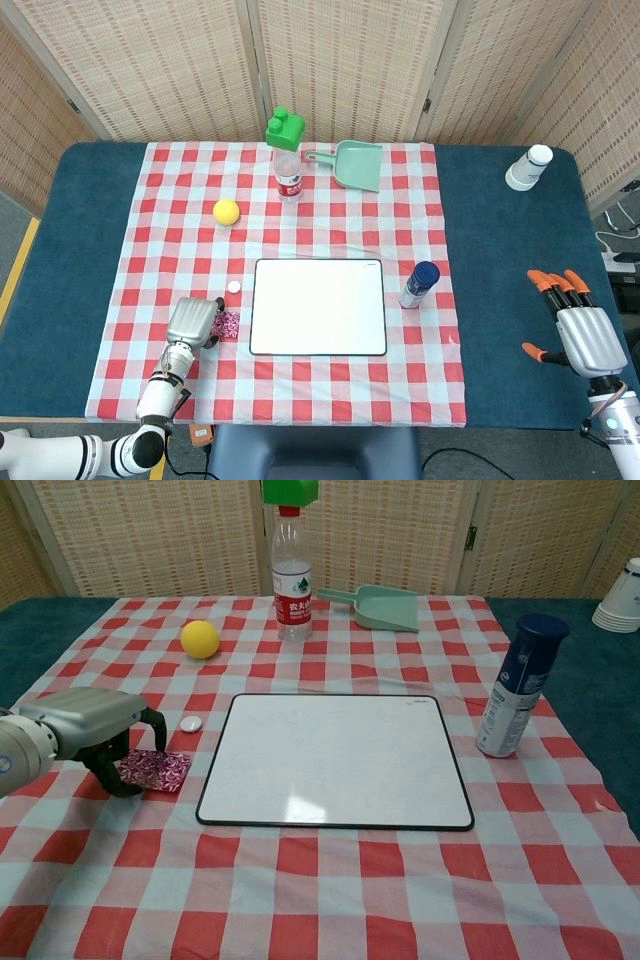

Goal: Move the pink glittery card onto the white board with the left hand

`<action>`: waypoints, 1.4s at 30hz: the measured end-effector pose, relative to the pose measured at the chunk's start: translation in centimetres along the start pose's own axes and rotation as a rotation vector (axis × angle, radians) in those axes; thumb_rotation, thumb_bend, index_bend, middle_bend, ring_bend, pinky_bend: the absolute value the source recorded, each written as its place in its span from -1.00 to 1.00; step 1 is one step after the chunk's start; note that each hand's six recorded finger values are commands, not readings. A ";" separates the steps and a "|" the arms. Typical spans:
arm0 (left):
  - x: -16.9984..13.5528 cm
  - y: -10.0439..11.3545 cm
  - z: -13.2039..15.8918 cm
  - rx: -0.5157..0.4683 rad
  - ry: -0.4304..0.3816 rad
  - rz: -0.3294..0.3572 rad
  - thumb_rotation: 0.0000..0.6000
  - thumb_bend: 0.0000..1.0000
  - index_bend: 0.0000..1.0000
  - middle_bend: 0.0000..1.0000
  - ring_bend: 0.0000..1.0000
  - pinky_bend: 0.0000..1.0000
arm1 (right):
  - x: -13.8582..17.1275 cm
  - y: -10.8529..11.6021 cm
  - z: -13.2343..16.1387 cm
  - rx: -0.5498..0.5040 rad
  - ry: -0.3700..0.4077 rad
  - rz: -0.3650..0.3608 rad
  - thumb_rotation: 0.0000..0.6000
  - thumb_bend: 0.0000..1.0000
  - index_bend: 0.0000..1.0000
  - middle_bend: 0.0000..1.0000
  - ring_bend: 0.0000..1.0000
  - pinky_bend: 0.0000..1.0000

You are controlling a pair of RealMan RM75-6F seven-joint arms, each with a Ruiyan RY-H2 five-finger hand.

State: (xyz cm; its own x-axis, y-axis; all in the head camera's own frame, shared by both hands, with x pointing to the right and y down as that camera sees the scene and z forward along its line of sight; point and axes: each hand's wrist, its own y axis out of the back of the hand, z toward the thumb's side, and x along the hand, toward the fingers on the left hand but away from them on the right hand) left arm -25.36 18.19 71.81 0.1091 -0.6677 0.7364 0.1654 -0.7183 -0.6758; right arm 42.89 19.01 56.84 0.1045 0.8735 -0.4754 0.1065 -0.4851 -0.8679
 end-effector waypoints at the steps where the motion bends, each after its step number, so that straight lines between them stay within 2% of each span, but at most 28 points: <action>1: 0.0 0.4 0.2 0.002 -0.005 0.005 1.00 -0.50 -0.21 1.00 1.00 1.00 | 0.0 0.0 0.0 0.000 0.001 0.000 1.00 -1.00 -1.00 -0.78 -1.00 -1.00; 7: 0.3 2.7 2.5 0.025 -0.045 0.039 1.00 -0.50 -0.21 1.00 1.00 1.00 | 0.0 0.1 0.0 -0.004 0.002 -0.001 1.00 -1.00 -1.00 -0.78 -1.00 -1.00; 18: 1.2 4.4 9.7 0.026 -0.150 0.046 1.00 -0.50 -0.23 1.00 1.00 1.00 | 0.1 0.4 -0.3 -0.016 0.002 -0.005 1.00 -1.00 -1.00 -0.78 -1.00 -1.00; 24: 2.2 5.4 12.9 0.027 -0.175 0.058 1.00 -0.50 -0.23 1.00 1.00 1.00 | 0.2 0.7 -0.5 -0.027 0.001 -0.012 1.00 -1.00 -1.00 -0.78 -1.00 -1.00; 42: 5.2 5.9 17.9 0.047 -0.184 0.061 1.00 -0.50 -0.24 1.00 1.00 1.00 | 0.2 1.0 -0.8 -0.039 0.002 -0.015 1.00 -1.00 -1.00 -0.78 -1.00 -1.00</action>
State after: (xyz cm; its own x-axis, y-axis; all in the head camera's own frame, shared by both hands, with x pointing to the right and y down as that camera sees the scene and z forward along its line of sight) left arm -6.29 13.96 72.24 0.2973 -0.6593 0.6906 0.1978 -0.6651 -0.7201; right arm 43.79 18.66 55.97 0.1047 0.8809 -0.4616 0.1465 -0.4728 -0.8689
